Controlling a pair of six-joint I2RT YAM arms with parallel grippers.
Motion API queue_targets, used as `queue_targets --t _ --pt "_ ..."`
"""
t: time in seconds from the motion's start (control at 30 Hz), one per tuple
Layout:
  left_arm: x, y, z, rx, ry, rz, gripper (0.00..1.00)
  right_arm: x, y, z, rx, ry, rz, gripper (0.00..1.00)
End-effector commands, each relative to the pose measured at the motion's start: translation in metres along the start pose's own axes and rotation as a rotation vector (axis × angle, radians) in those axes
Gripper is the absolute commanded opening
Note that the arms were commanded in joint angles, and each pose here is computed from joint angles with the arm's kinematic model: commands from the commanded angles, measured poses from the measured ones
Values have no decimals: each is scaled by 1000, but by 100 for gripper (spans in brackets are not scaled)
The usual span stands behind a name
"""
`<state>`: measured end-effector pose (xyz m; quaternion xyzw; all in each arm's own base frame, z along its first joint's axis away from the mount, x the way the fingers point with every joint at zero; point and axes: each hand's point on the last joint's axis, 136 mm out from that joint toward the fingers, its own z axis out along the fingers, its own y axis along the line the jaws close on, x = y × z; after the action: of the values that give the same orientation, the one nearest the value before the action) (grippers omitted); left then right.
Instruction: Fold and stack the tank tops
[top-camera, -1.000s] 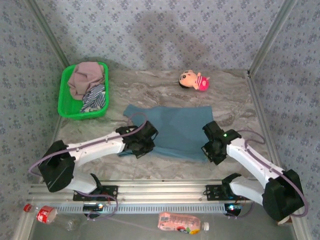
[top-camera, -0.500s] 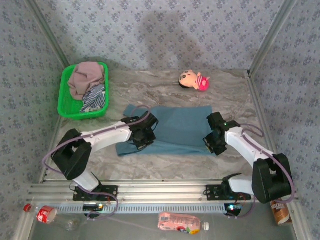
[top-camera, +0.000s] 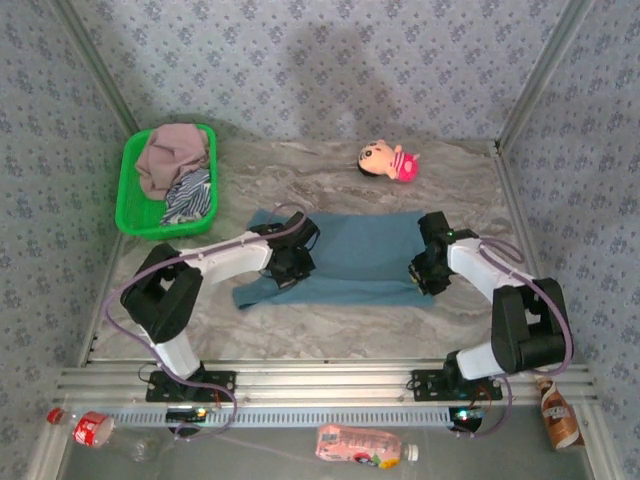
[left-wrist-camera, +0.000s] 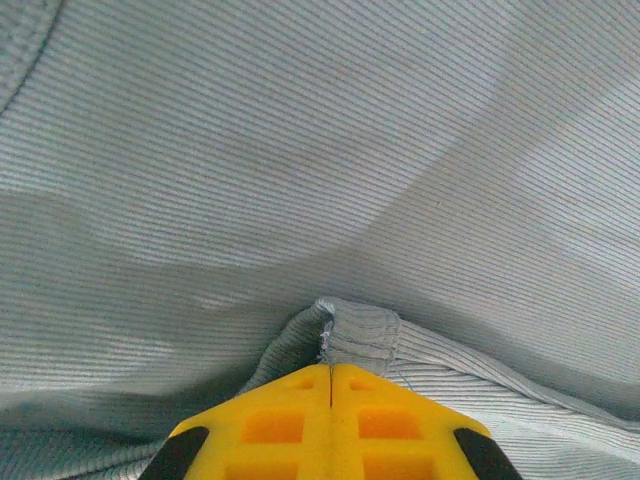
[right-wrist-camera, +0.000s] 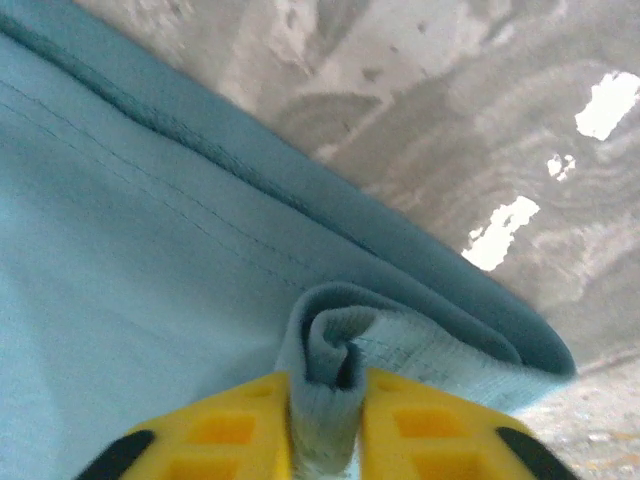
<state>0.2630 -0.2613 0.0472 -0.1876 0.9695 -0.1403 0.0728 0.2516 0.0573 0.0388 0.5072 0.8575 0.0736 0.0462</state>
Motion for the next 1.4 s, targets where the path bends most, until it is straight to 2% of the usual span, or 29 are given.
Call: queue_targets --t 0.0,0.3,0.57,0.73,0.83,1.03,1.2,1.37 --pt "-10 3 -6 -33 -20 19 0 -17 11 -5 -36 -34 20 28" --pt "-17 -5 -4 -42 -14 47 2 -40 10 -1 -76 -51 70 34" --pt "-13 11 -37 -107 22 105 36 -51 16 -44 -128 -113 -155 45" --pt "8 47 -67 -164 70 89 45 -10 24 -58 -222 -57 -345 47" --pt "27 88 -76 -231 92 35 49 18 32 -53 -297 -18 -433 48" --pt "44 151 -81 -333 110 -40 51 55 48 -41 -349 1 -583 50" --pt "30 173 -66 -289 56 -148 52 75 51 -32 -353 19 -682 52" --pt "13 179 -58 -267 31 -162 52 84 47 -24 -351 33 -729 53"
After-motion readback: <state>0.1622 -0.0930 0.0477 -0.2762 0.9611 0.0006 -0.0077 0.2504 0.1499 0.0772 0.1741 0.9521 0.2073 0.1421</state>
